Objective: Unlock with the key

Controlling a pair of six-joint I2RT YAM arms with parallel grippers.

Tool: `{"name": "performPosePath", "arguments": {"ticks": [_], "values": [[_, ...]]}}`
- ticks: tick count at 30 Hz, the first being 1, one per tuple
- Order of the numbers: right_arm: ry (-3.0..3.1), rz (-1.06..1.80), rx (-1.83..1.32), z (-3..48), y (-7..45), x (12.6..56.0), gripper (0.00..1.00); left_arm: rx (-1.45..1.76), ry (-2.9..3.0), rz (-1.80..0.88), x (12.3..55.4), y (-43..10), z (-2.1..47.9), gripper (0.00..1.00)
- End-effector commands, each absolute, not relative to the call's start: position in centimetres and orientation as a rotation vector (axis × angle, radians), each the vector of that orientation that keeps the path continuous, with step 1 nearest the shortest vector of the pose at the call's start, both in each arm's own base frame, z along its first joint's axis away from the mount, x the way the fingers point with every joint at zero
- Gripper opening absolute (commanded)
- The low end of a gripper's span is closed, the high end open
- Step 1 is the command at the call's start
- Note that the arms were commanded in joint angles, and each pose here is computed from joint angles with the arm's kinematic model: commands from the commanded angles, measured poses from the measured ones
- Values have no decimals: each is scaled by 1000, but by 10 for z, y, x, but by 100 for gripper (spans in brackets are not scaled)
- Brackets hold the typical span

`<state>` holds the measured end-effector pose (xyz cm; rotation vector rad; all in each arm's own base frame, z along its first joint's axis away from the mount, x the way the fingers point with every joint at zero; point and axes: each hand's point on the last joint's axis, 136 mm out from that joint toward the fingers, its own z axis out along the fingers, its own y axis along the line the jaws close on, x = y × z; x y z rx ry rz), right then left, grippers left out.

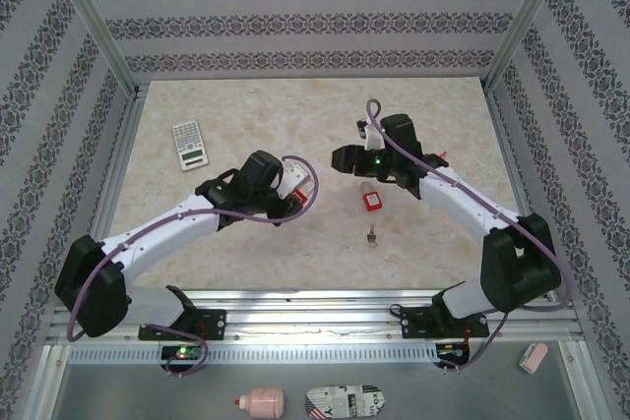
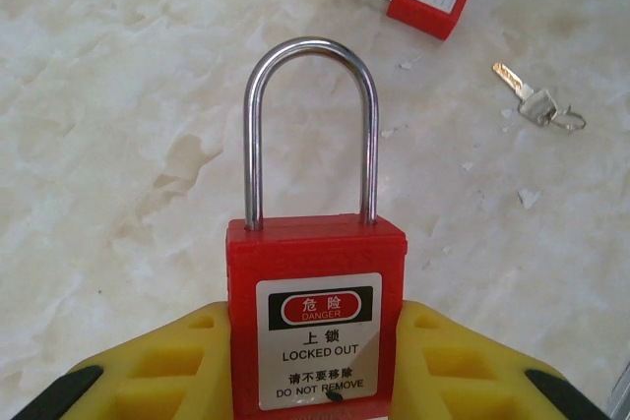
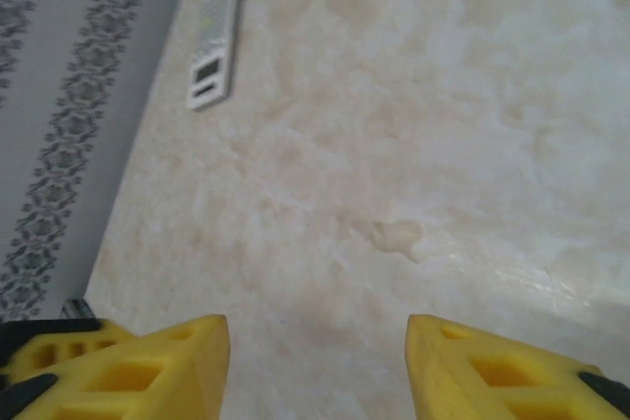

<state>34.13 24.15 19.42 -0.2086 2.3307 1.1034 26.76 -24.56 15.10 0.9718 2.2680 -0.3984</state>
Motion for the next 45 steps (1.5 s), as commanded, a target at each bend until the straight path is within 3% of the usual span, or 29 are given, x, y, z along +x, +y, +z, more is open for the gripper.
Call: {"name": "performPosePath", "arguments": {"ticks": [1, 12, 26, 29, 31, 38, 45], "values": [[2299, 1152, -459, 215, 260, 319, 56, 977, 2130, -274, 272, -244, 172, 0], [2288, 1370, -560, 211, 282, 297, 52, 1067, 1938, -76, 259, -251, 199, 0], [2311, 1439, -641, 204, 301, 262, 48, 1059, 1914, -37, 264, -256, 200, 0], [2328, 1434, -631, 199, 303, 264, 37, 1058, 1915, -46, 264, -258, 201, 0], [2348, 1417, -600, 197, 302, 268, 23, 1061, 1915, -42, 264, -257, 200, 0], [2330, 1407, -565, 211, 301, 276, 0, 1090, 1953, -41, 259, -259, 179, 0], [2335, 1430, -466, 214, 281, 292, 0, 1099, 1988, -14, 255, -251, 163, 0]]}}
